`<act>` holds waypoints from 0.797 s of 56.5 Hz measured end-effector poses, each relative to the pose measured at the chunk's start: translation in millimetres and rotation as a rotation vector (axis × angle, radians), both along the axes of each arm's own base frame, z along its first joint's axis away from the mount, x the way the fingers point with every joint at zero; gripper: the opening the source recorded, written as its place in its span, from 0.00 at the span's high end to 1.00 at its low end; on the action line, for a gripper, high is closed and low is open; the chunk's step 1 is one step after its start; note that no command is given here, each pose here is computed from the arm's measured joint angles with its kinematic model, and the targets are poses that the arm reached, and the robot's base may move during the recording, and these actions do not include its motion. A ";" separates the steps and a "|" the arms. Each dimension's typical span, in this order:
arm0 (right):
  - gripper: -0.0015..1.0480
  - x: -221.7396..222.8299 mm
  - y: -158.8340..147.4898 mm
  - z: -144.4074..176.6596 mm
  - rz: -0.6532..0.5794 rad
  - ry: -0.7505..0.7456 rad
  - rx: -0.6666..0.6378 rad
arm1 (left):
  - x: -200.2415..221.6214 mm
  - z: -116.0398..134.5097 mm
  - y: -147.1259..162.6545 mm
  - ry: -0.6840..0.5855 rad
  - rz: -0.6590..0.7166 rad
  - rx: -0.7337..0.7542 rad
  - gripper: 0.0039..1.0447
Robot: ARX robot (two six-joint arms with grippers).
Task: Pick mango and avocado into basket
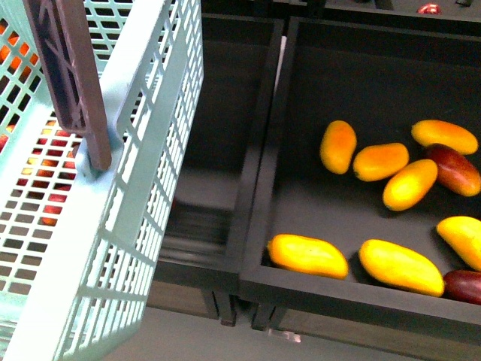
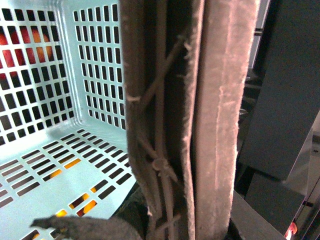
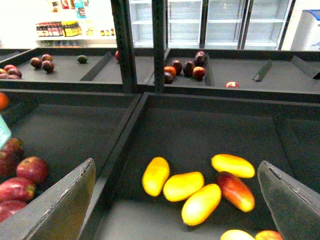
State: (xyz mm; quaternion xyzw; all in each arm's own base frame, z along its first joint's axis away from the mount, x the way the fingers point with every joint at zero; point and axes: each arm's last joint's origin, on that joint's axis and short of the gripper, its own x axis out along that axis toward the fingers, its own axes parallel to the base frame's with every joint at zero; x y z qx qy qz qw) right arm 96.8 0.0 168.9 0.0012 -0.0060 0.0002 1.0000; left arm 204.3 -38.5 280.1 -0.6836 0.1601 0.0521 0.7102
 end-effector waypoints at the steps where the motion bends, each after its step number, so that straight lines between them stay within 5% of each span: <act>1: 0.08 0.0 0.0 0.1 0.000 0.000 0.000 | 0.0 0.0 0.0 0.000 0.000 0.000 0.83; 31: 0.08 0.0 0.1 0.0 0.004 0.000 0.000 | 0.3 0.0 2.6 -0.003 0.032 0.019 0.83; 45: 0.08 0.0 0.1 0.0 0.003 0.000 0.000 | 27.4 -5.7 -8.8 0.041 -0.383 0.363 0.83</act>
